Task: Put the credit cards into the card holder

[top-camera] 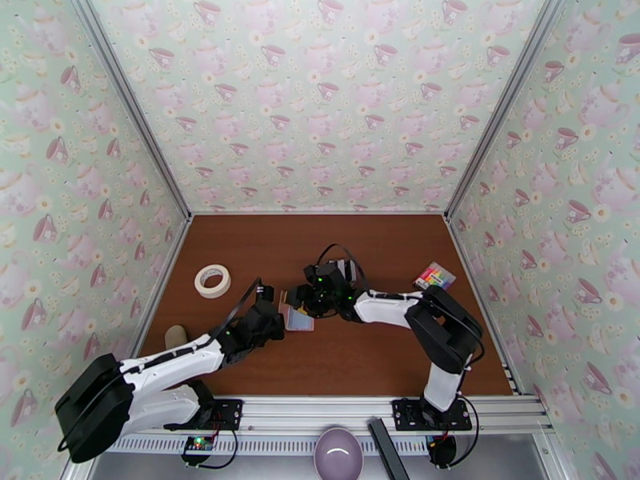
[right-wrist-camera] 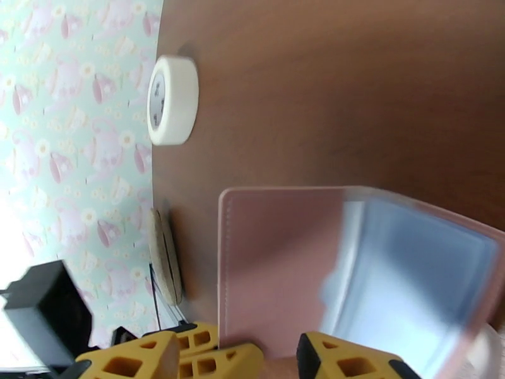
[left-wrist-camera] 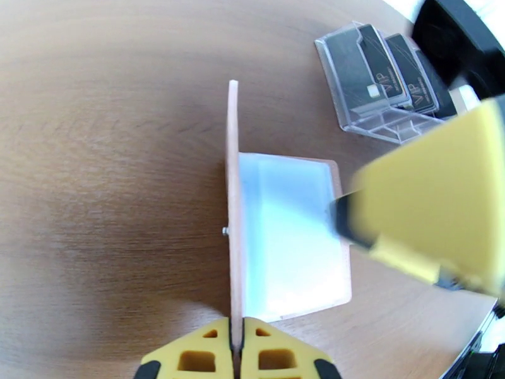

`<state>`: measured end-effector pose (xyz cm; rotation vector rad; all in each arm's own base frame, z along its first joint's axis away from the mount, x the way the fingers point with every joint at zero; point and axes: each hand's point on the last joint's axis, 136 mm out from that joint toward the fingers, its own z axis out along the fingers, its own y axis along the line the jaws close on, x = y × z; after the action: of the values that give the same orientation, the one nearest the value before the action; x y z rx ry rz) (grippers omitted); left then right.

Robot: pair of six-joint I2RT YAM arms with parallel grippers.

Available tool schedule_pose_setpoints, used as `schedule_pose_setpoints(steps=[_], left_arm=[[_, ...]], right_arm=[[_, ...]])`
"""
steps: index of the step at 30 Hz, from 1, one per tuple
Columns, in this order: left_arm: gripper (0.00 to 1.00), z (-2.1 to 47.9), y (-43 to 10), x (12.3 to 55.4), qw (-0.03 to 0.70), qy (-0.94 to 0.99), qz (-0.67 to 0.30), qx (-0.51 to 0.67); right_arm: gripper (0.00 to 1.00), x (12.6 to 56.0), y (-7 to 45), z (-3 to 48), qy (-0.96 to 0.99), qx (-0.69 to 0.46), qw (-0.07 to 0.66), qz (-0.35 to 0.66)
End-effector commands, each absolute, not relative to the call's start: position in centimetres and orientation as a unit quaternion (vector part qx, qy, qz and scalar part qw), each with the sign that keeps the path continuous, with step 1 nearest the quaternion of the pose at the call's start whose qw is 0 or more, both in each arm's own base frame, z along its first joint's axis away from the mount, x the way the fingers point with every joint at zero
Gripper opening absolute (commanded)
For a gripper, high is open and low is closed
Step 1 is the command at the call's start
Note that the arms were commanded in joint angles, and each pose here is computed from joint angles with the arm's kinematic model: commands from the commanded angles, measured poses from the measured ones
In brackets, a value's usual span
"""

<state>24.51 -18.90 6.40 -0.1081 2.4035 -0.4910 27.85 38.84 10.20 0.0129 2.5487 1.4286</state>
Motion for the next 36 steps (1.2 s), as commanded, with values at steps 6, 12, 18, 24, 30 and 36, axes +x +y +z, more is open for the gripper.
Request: schedule_pose_setpoints(steps=[6,12,18,24,30,36], left_arm=[[0.01,5.0,-19.1,25.0,0.329,0.915,-0.219,-0.084],[0.07,3.1,-17.9,24.9,0.303,0.932,-0.178,-0.091],[0.19,2.4,-17.6,24.9,0.285,0.945,-0.142,-0.076],[0.36,2.2,-16.1,25.1,0.272,0.958,-0.065,-0.062],[0.39,2.9,-14.4,25.8,0.275,0.960,0.036,-0.039],[0.38,3.0,-13.8,26.7,0.272,0.958,0.090,-0.021]], right_arm=[[0.51,28.3,37.8,7.9,0.880,0.016,0.113,0.461],[0.51,29.5,36.7,6.6,0.903,0.011,0.130,0.410],[0.51,29.7,36.4,4.6,0.915,0.012,0.117,0.385],[0.50,29.6,35.3,2.7,0.926,0.020,0.110,0.361],[0.50,29.6,35.2,2.1,0.928,0.017,0.109,0.355],[0.50,29.7,34.9,1.5,0.935,0.013,0.105,0.340]])
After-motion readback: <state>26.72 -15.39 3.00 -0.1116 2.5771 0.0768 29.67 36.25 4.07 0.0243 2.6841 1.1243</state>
